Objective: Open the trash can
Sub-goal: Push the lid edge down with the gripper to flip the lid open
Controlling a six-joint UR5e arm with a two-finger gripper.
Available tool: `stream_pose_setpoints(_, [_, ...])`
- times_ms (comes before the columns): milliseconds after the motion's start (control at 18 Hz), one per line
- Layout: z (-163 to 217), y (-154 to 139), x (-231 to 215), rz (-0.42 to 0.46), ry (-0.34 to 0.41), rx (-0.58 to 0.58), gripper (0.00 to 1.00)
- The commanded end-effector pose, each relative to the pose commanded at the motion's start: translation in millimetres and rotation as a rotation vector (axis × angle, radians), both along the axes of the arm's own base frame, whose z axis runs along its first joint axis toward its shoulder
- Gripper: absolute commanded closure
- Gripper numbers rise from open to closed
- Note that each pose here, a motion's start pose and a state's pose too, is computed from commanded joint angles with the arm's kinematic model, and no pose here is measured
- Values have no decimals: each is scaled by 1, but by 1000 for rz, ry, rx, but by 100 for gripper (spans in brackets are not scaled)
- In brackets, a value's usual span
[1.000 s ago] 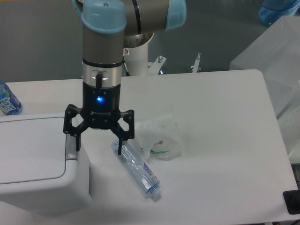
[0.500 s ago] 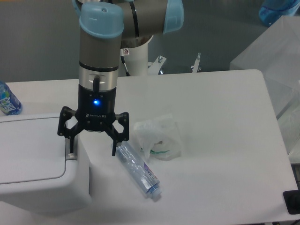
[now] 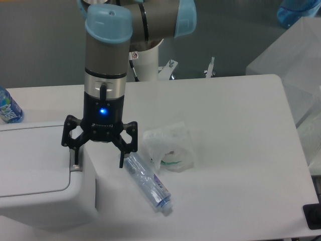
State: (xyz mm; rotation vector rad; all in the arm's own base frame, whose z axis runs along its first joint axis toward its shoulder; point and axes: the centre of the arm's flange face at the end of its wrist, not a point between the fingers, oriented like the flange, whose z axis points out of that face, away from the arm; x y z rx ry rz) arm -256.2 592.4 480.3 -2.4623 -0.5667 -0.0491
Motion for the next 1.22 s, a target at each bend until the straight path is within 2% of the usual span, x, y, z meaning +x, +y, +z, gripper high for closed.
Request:
stream_pose_setpoints(778, [-11,2,-2,0,-9,-15,0])
stream_pose_setpoints(1222, [-1,3,-2,0,2,-1,0])
